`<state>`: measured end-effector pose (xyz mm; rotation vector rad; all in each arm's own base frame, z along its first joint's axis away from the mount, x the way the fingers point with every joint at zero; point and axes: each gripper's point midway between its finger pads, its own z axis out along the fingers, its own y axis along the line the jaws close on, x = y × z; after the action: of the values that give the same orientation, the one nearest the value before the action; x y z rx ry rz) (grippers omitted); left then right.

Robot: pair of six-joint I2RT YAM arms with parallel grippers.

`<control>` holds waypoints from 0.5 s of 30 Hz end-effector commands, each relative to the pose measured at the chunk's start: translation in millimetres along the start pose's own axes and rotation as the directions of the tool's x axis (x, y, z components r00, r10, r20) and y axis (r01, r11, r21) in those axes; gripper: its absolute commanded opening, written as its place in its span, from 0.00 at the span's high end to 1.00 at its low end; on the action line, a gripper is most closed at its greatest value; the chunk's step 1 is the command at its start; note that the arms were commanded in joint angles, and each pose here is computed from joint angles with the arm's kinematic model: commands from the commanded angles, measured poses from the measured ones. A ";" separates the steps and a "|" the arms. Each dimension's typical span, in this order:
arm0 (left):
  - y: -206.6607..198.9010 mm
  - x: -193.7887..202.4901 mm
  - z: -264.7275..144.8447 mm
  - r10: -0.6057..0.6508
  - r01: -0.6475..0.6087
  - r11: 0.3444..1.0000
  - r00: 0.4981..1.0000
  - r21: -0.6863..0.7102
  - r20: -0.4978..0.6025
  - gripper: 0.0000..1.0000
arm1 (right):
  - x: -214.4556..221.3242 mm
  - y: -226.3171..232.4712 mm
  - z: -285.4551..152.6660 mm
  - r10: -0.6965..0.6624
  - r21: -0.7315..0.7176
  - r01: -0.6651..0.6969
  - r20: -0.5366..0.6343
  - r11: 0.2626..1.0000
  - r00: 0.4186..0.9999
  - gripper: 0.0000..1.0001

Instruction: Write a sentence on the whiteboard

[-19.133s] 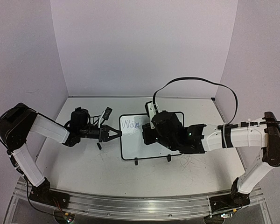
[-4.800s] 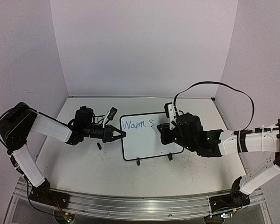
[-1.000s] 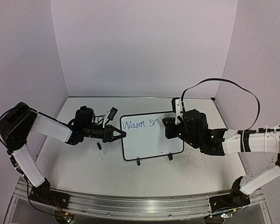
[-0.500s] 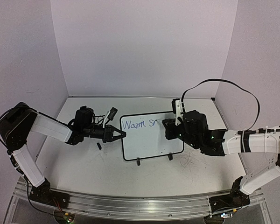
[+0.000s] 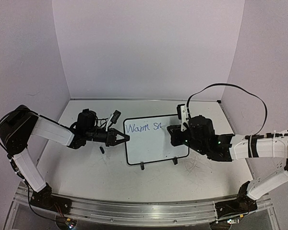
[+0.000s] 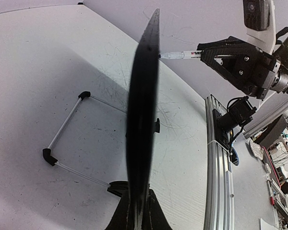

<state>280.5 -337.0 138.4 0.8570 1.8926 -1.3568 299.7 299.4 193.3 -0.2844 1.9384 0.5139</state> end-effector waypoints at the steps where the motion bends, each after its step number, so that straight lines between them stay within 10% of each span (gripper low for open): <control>1: 4.6 -11.3 1.6 0.024 -0.024 0.999 1.000 -0.029 0.019 1.00 | -10.9 0.2 0.1 -0.001 0.007 0.001 0.017 1.000 1.000 1.00; 15: 4.1 -12.0 2.1 0.024 -0.023 0.999 1.000 -0.024 0.018 1.00 | -28.2 -2.2 -0.4 0.006 0.028 -0.008 0.075 1.000 0.997 1.00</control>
<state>280.6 -337.0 138.6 0.8576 1.8915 -1.3571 300.3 299.1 194.4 -0.2835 1.9338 0.5103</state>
